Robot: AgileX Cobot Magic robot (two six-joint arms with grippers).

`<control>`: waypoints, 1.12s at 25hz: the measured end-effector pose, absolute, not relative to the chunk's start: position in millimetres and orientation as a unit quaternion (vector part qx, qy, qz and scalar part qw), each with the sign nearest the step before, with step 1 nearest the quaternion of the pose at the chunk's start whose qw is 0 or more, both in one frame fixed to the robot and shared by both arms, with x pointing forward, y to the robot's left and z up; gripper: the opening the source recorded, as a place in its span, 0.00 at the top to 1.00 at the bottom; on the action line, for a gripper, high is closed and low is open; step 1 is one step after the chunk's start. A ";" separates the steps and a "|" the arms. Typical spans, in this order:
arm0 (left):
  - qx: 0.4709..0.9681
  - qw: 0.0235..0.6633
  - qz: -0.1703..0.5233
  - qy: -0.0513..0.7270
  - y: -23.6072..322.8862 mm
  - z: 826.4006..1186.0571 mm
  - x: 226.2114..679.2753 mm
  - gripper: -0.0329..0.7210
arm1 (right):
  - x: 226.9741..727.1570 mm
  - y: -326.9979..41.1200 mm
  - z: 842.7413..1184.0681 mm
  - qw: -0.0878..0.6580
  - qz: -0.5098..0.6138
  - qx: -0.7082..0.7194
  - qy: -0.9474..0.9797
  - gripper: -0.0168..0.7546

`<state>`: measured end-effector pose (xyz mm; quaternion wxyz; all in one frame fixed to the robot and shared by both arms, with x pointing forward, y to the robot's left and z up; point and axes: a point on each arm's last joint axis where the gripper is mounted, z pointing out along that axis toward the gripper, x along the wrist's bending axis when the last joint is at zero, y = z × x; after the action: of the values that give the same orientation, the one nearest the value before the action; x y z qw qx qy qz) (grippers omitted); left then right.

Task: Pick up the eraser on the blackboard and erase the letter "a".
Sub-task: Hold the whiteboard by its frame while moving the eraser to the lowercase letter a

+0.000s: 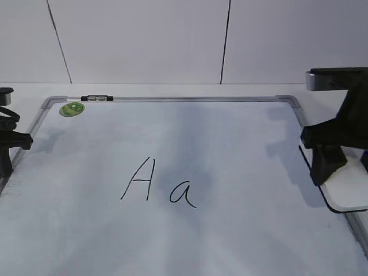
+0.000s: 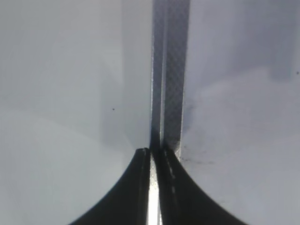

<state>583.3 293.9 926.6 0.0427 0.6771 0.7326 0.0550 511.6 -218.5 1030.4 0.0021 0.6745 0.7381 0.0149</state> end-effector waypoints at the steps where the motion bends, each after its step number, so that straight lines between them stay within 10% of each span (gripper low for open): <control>1: 0.677 0.043 0.055 0.733 293.9 926.6 583.3 0.93 | 513.9 -215.1 1031.6 0.004 0.017 0.670 0.742 0.27; 28: 0.678 0.045 0.059 0.731 294.1 926.7 584.0 0.93 | 558.1 -94.0 984.8 -0.033 0.006 0.546 0.837 0.27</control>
<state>584.0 294.1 926.7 0.0445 0.6781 0.7313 0.0586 558.1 -94.0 984.8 -0.0329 0.5462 0.8370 0.0057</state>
